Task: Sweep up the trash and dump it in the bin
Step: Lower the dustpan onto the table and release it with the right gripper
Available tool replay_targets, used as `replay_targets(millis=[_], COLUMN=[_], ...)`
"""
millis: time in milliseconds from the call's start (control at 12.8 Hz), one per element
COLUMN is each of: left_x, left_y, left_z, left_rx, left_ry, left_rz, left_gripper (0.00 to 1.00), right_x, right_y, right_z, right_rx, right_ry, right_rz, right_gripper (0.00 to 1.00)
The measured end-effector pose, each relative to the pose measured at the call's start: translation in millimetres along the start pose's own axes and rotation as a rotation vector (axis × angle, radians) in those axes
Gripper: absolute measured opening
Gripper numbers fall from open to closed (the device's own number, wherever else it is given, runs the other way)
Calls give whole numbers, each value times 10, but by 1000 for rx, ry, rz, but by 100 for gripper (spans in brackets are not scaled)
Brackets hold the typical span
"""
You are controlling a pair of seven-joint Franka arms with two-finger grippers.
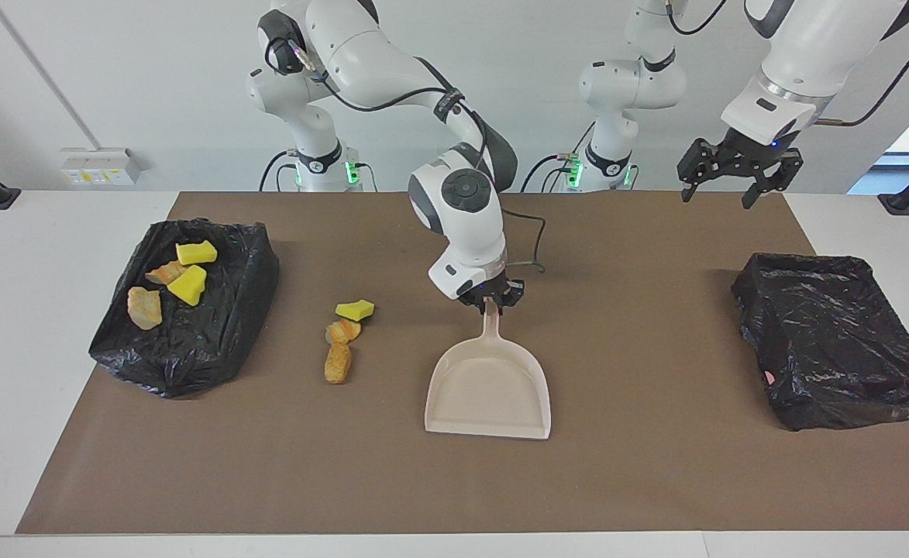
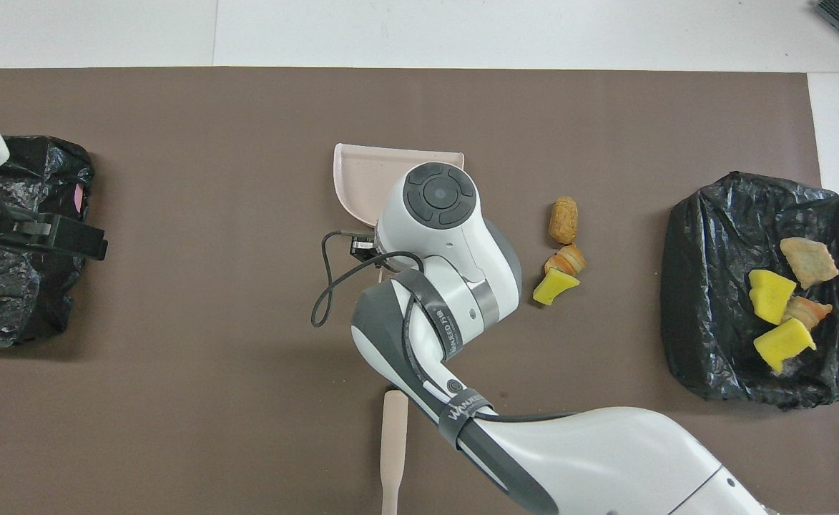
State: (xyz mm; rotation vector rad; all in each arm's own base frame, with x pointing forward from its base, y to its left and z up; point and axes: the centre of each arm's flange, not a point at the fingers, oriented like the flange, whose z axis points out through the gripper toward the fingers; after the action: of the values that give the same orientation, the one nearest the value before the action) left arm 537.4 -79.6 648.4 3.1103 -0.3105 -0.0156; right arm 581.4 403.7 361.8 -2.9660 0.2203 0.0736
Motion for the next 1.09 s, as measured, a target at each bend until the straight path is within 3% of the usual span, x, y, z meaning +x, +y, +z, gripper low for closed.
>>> replay_targets(millis=[156, 234, 547, 859, 1093], left_x=[0, 0, 0, -1, -3], left_y=[0, 0, 0, 0, 0], left_z=[0, 0, 0, 1, 2], left_rx=[0, 0, 0, 0, 0], left_ry=[0, 0, 0, -1, -3], left_rz=[0, 0, 1, 1, 0], left_gripper=[100, 100, 100, 100, 100], right_x=[-4, -4, -22, 137, 265], right_y=[9, 9, -29, 183, 580], right_z=[28, 28, -20, -517, -1005], right_rx=[-3, -4, 3, 28, 12], right_ry=[-4, -4, 3, 46, 31], right_rz=[0, 0, -7, 31, 88], right_gripper=[38, 46, 97, 100, 100])
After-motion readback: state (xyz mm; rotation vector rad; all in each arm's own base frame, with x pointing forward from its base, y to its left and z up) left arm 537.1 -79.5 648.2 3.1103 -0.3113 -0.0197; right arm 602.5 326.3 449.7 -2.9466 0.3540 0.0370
